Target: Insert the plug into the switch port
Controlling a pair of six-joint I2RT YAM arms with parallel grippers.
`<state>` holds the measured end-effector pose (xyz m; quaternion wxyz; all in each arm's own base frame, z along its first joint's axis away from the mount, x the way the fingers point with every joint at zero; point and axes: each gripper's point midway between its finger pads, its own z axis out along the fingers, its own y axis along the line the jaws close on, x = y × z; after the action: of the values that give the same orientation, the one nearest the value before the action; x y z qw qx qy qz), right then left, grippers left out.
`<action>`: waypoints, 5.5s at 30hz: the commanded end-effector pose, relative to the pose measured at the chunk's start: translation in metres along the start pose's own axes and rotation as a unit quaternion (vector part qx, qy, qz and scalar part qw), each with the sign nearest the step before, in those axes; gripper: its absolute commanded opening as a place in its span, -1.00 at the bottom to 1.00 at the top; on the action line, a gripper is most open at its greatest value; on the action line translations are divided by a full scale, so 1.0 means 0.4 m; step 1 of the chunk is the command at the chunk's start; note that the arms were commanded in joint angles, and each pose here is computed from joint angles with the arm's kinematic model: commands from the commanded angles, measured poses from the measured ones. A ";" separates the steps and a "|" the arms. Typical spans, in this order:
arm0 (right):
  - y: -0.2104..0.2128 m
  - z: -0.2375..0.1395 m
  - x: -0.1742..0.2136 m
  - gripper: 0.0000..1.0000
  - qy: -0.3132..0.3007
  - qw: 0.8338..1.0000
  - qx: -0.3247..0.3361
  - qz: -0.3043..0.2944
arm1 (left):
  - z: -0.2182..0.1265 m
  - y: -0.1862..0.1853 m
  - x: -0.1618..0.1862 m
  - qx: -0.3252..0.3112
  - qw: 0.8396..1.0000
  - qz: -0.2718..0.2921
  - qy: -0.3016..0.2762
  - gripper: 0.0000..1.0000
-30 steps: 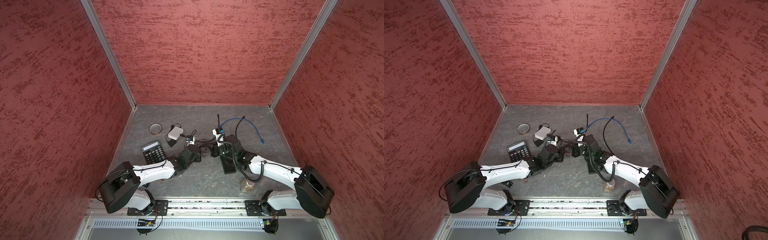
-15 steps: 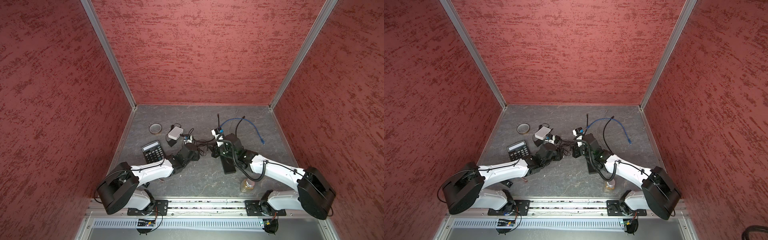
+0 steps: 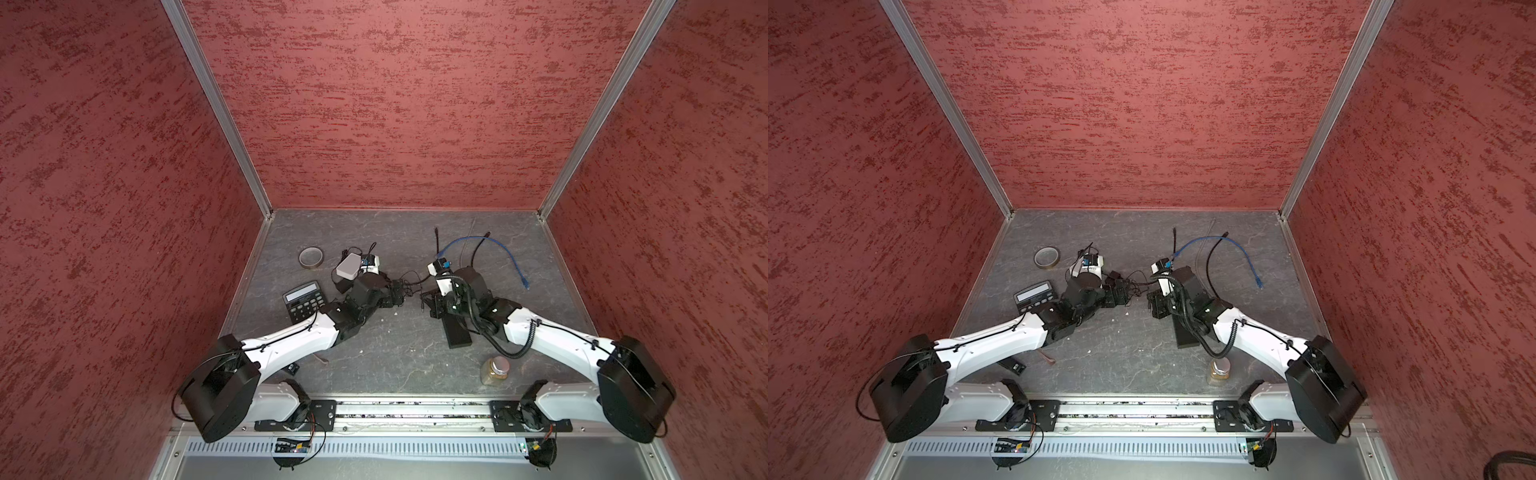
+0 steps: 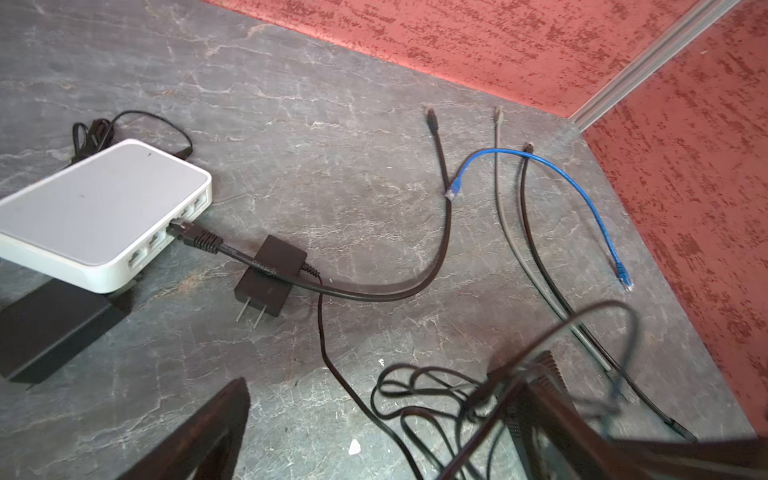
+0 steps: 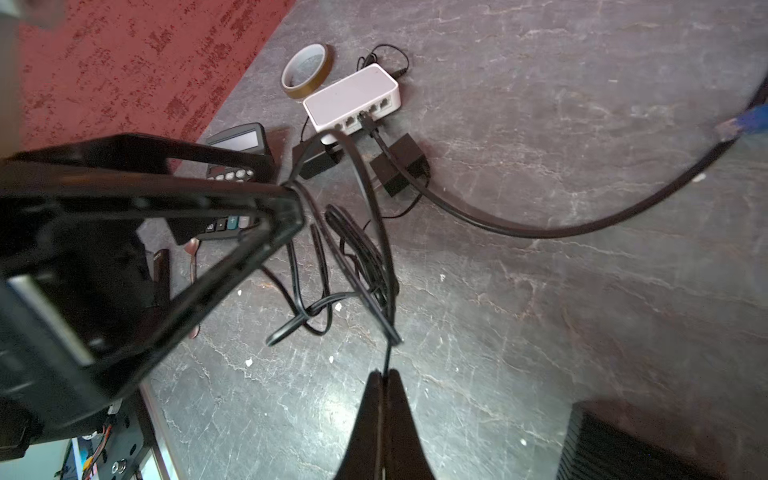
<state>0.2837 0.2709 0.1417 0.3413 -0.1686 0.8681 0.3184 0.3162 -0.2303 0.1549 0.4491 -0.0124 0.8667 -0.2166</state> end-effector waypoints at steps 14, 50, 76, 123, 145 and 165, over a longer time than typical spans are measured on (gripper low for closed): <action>-0.128 0.072 -0.134 -1.00 -0.015 0.999 0.025 0.029 | -0.100 -0.049 0.011 0.070 0.997 0.026 -0.009 1.00; -0.431 0.099 -0.148 -1.00 -0.007 0.994 0.089 0.065 | 0.210 -0.419 0.349 0.040 0.959 0.222 0.171 1.00; -0.462 0.090 -0.157 -1.00 -0.019 0.993 0.093 0.077 | 0.235 -0.296 0.440 -0.084 0.934 0.258 0.232 1.00; -0.358 0.014 -0.132 -1.00 -0.043 0.994 0.061 0.081 | 0.125 -0.132 0.460 -0.004 0.881 0.313 0.354 0.66; -0.298 0.015 -0.136 -1.00 -0.050 0.995 0.018 0.084 | 0.108 -0.151 0.350 0.025 0.937 0.280 0.208 -0.27; -0.161 -0.053 -0.198 -0.99 -0.106 0.991 -0.040 0.071 | -0.161 -0.197 0.101 0.187 0.952 0.222 -0.101 -0.31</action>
<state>0.3658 0.2073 0.1636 0.3830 -0.0805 0.8400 0.3758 0.2278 -0.2843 0.1563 0.5081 0.2485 0.7892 -0.2394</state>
